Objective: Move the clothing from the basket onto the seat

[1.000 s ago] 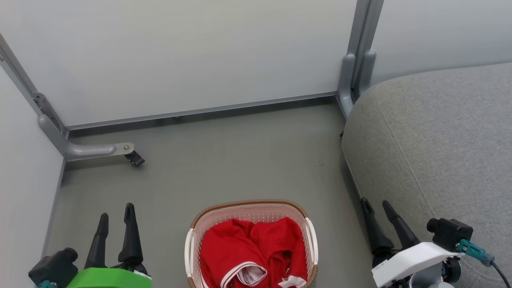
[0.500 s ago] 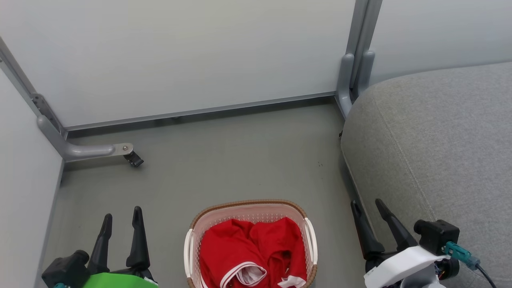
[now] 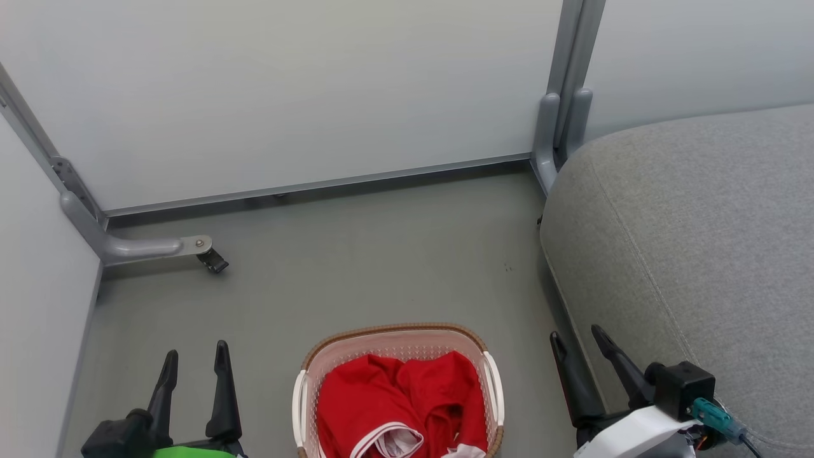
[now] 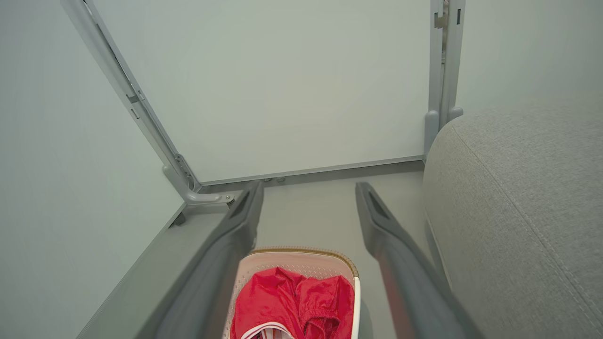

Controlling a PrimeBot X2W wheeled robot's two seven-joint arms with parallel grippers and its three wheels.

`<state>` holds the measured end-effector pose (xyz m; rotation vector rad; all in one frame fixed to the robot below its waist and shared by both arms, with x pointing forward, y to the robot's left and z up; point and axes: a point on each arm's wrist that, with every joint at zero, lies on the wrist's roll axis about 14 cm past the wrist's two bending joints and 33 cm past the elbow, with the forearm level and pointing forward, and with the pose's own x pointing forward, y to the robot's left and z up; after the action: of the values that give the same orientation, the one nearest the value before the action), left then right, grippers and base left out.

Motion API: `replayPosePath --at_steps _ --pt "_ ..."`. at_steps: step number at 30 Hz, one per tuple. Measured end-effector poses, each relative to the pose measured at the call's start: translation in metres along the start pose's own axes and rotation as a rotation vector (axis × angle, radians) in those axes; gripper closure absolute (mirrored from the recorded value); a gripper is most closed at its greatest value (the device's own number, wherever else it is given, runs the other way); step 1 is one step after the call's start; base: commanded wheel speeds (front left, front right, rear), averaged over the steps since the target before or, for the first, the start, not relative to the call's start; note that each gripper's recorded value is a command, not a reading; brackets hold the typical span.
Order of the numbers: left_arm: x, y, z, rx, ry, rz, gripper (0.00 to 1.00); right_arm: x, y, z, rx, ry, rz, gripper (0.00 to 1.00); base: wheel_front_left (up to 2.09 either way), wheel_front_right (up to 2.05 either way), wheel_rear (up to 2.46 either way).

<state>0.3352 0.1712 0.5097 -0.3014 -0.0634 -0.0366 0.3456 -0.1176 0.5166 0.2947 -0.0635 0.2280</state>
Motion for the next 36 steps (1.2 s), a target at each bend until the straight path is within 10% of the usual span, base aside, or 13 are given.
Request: replayPosePath --at_steps 36 --pt "-0.019 -0.015 0.001 0.259 -0.035 -0.073 0.0 -0.01 0.024 -0.001 -0.217 -0.024 0.096 0.0 0.0 0.0 0.0"
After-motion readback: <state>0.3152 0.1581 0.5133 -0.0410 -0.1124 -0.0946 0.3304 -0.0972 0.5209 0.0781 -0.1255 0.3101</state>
